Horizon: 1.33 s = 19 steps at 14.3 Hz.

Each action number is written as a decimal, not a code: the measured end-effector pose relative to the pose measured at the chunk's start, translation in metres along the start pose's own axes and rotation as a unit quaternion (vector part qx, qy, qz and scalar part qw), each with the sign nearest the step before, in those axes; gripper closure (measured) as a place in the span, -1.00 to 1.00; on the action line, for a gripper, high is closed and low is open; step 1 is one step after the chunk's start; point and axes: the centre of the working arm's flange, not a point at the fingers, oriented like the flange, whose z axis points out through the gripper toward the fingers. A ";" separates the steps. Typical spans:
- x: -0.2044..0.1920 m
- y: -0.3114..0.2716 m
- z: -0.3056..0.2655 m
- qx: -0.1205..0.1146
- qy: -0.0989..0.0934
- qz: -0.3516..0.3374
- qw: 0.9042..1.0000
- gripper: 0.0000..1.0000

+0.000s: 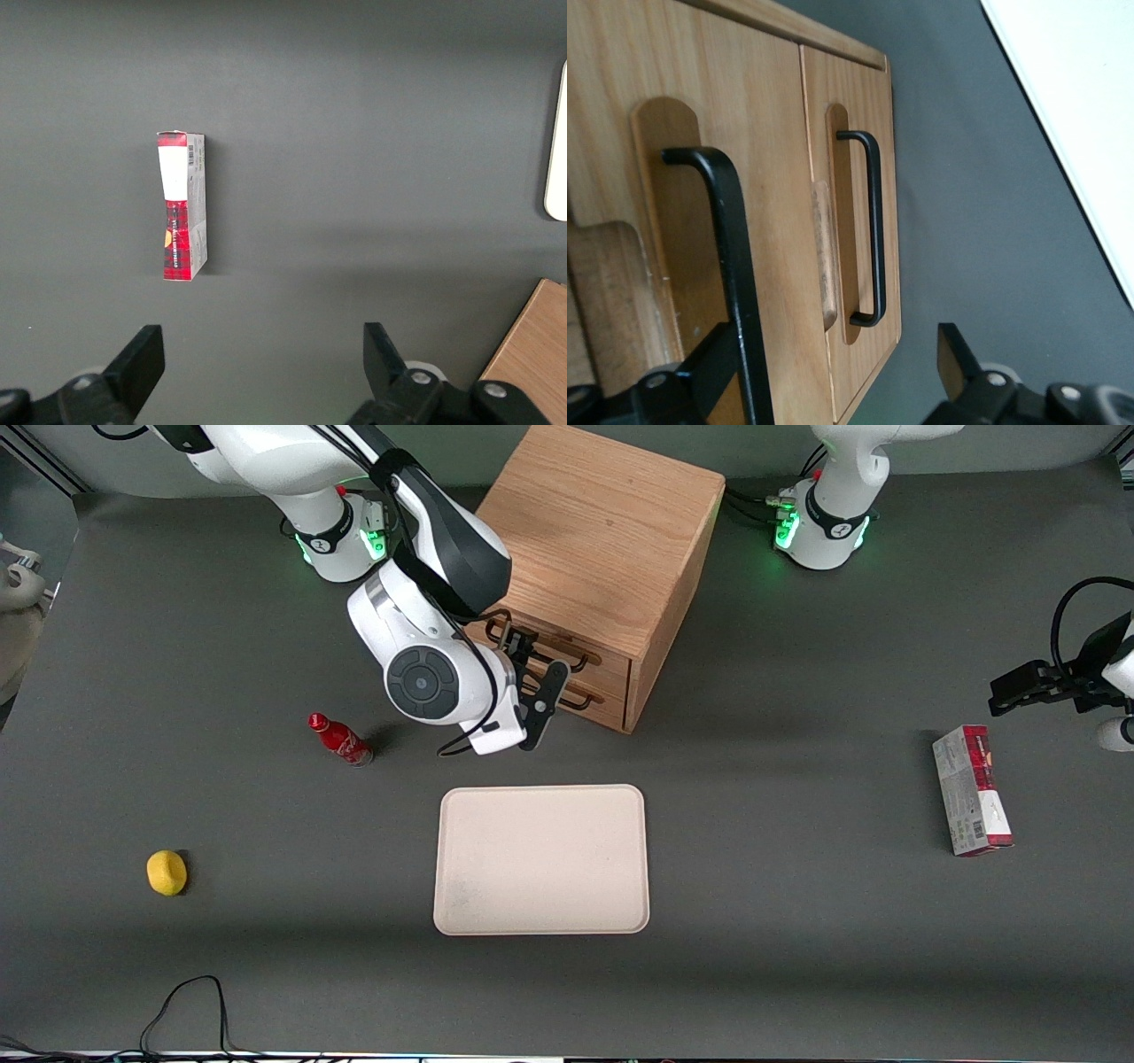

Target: Open upper drawer

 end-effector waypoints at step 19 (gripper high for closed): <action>0.002 -0.007 0.002 0.002 0.005 -0.005 1.000 -1.00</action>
